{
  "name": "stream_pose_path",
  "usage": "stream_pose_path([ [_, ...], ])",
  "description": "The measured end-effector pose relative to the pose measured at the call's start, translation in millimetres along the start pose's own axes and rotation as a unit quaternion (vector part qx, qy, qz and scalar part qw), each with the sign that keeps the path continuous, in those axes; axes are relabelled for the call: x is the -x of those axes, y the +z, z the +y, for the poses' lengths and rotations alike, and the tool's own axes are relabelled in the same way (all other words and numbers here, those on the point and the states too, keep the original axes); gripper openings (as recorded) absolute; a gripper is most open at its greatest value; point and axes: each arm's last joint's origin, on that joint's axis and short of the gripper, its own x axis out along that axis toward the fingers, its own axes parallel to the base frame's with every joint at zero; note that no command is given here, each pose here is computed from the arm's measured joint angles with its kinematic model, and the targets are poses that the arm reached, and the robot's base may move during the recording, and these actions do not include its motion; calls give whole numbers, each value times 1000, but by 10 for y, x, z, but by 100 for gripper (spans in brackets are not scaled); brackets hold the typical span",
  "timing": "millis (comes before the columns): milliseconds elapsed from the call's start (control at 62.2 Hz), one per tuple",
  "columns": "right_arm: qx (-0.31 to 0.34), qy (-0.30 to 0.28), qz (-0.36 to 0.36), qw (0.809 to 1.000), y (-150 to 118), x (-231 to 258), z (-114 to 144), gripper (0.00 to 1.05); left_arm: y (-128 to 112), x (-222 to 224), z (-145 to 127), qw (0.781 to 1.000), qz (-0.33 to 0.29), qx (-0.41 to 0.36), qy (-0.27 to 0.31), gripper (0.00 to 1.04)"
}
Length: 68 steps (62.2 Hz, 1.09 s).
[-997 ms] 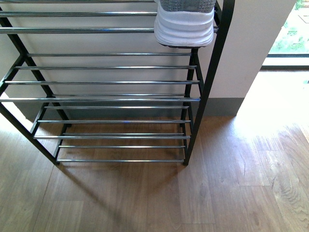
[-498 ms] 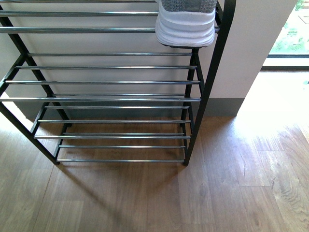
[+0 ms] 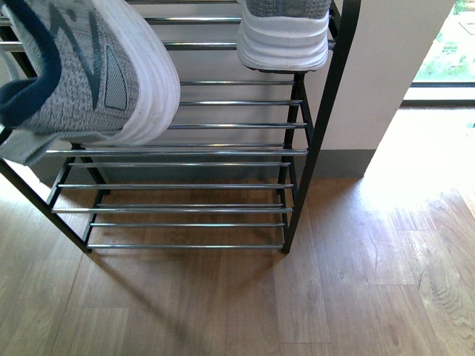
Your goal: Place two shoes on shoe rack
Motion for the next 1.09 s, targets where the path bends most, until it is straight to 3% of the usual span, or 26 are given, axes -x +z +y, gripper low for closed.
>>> stream_pose_path([
  [129,0,0,0,1000,0,0,0,96,267,-233,-236,999,10,-48,5,3],
  [386,0,0,0,1000,0,0,0,96,591,-523,-535,998,30,-60,-17,3],
  [1013,0,0,0,1000,0,0,0,96,580,-1021,-636,997,44,-65,20,3],
  [1093,0,0,0,1000,0,0,0,96,581,-1028,-646,996,36,-71,27,15],
])
